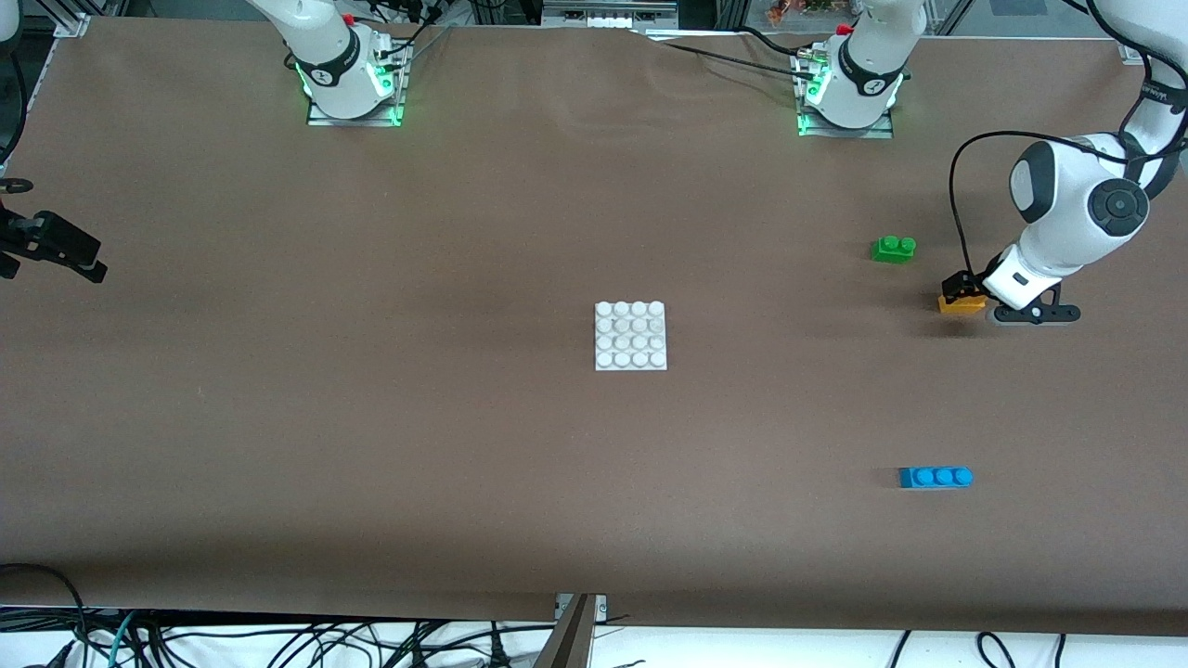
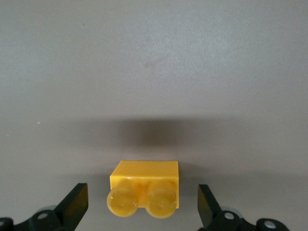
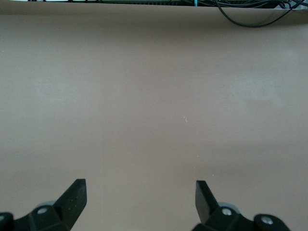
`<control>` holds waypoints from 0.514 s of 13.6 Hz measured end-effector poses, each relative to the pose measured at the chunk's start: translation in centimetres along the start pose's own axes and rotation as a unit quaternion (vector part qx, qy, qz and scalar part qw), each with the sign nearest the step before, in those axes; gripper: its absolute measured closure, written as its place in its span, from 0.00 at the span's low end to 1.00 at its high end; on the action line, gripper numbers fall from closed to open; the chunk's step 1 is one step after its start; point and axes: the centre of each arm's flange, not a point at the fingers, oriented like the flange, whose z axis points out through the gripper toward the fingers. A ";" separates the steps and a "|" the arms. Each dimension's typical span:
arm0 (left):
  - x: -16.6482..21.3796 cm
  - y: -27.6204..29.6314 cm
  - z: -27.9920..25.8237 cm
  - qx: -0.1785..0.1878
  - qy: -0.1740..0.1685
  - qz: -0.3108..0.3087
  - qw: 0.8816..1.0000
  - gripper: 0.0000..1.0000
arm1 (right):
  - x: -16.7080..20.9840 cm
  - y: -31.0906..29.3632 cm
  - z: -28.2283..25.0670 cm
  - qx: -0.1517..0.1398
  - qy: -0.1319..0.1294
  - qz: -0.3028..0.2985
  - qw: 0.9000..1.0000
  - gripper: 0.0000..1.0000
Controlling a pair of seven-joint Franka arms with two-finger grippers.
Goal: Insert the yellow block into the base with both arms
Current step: 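Lower the left gripper onto the yellow block and grasp it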
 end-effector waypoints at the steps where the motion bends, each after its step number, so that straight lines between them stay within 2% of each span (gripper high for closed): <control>1: 0.0 0.1 0.2 -0.001 0.001 0.000 1.000 0.00 | 0.0 -0.1 0.0 0.000 0.000 -0.001 1.000 0.00; 7: -0.2 0.3 3.3 -0.017 0.005 0.000 1.000 0.00 | 0.1 -0.5 0.0 0.000 0.001 -0.004 1.000 0.00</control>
